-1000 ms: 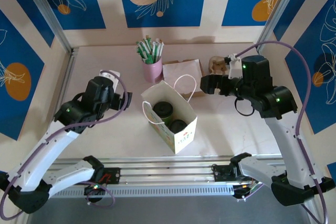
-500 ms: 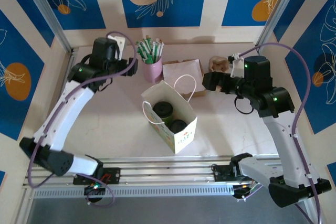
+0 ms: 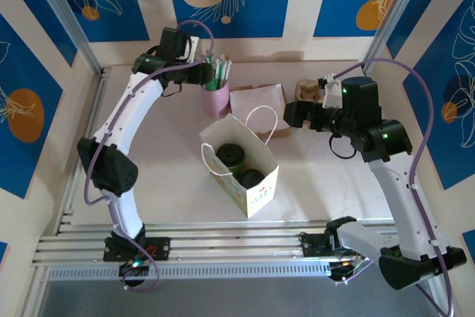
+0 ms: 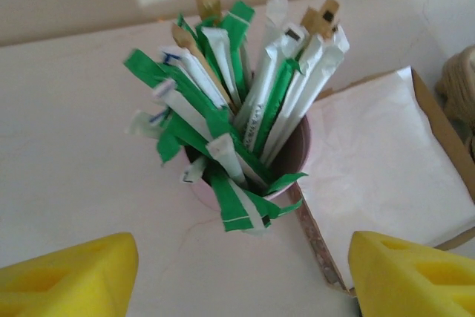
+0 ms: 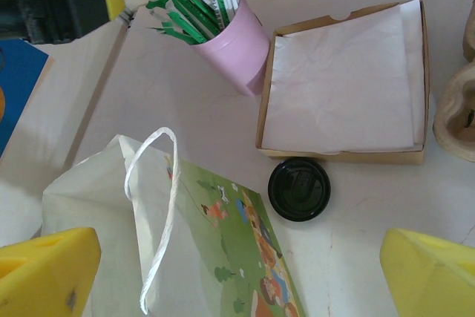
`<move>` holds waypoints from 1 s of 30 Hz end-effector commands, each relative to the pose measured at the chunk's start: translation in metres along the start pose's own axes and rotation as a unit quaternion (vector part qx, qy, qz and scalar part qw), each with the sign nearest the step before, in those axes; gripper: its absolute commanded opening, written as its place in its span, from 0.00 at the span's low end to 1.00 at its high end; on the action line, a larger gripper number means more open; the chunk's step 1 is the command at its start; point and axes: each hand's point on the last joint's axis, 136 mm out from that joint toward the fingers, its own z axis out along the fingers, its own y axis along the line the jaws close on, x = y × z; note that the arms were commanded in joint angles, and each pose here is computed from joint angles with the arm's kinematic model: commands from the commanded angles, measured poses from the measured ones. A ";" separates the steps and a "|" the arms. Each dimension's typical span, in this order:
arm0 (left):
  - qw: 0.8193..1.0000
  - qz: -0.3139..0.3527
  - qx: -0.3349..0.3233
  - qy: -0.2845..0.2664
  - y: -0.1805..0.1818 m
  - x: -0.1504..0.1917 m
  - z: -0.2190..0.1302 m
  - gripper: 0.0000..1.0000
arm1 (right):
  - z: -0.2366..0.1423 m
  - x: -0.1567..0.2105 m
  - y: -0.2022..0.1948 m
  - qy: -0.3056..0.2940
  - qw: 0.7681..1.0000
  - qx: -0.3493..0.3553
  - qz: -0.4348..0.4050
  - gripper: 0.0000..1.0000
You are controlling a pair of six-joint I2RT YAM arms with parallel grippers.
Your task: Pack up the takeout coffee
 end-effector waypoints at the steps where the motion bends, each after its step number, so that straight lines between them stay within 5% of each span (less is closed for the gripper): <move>1: 0.999 0.011 0.016 0.026 -0.024 0.009 0.005 0.72 | 0.001 0.005 0.001 0.013 1.000 -0.003 -0.011 0.97; 8: 0.998 0.021 0.003 0.056 -0.029 0.020 0.027 0.60 | 0.005 0.008 0.000 0.021 1.000 -0.003 -0.013 0.96; 30: 0.994 0.076 -0.059 0.058 -0.031 0.013 0.060 0.48 | 0.005 0.014 -0.004 0.025 0.999 0.003 -0.026 0.96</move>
